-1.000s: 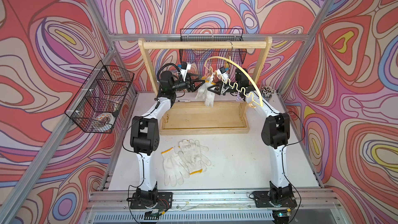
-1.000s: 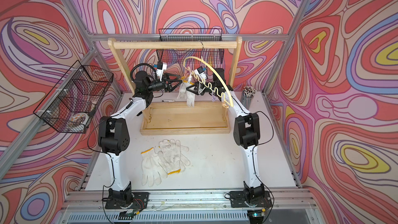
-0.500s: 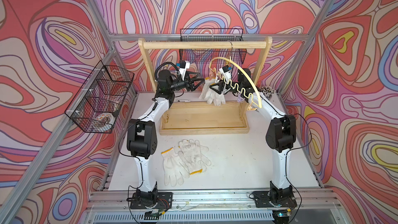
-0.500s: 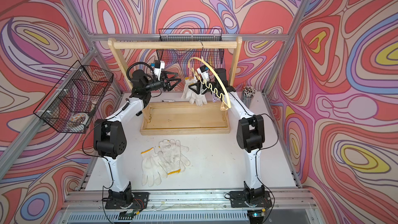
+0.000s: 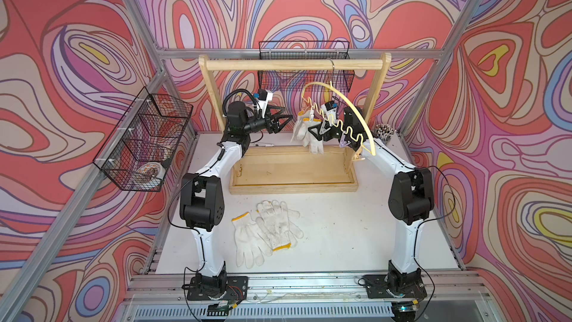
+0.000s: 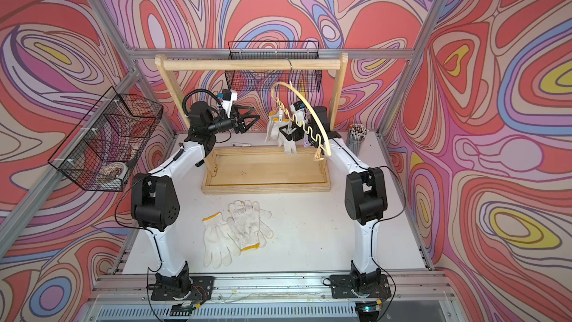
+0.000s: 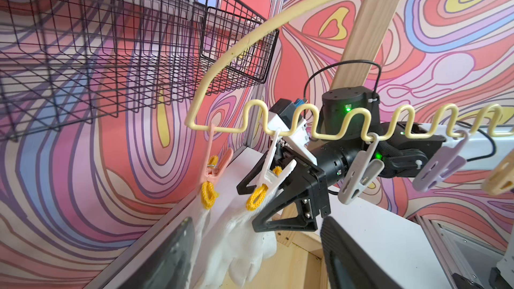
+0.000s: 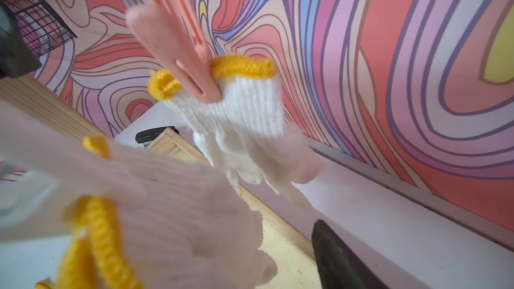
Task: Clip the gloves onto a hanger to dry
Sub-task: Clamp the glove onto the hanger, then pick up the glove from the center of the board.
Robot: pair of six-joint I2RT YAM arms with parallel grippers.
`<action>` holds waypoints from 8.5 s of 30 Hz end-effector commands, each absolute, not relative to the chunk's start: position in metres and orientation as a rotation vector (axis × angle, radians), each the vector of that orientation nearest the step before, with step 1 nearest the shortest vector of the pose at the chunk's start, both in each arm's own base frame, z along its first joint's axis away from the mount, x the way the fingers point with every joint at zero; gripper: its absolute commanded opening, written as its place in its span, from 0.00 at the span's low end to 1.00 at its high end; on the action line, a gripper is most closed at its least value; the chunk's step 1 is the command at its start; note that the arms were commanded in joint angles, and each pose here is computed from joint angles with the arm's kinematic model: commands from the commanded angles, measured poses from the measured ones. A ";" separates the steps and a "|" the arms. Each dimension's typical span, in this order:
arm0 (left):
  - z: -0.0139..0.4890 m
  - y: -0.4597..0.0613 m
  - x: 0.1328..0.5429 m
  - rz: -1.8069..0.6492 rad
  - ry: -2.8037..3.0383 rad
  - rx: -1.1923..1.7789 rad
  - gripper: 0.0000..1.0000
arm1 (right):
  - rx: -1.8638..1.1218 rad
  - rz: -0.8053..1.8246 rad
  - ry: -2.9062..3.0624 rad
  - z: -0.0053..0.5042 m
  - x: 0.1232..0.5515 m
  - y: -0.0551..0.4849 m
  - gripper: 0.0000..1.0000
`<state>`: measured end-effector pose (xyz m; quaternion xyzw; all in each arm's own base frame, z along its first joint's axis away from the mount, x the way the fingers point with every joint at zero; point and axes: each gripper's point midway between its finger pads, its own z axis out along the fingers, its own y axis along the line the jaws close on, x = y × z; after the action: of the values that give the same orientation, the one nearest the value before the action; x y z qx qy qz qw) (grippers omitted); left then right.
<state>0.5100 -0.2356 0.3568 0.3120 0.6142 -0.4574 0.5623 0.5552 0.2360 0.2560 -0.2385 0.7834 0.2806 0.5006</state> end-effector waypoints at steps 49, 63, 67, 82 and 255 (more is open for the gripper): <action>0.332 -0.240 0.483 -0.675 1.703 0.645 0.75 | -0.292 0.346 2.140 0.225 0.455 0.165 0.76; 0.335 -0.232 0.466 -0.619 1.739 0.606 0.75 | -0.273 0.375 2.234 0.192 0.417 0.156 0.74; 0.335 -0.230 0.463 -0.609 1.753 0.594 0.75 | -0.266 0.371 2.265 0.182 0.410 0.153 0.73; 0.309 -0.216 0.424 -0.493 1.854 0.526 0.75 | -0.133 0.457 2.441 0.142 0.344 0.145 0.62; 0.185 -0.152 0.300 -0.327 2.055 0.418 0.76 | -0.637 0.263 2.810 0.061 0.225 0.287 0.19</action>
<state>0.3022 -0.1490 0.1839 0.1631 0.8519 -0.1279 0.4810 0.2242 0.2831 0.0614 -0.2160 0.9637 0.0888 0.1297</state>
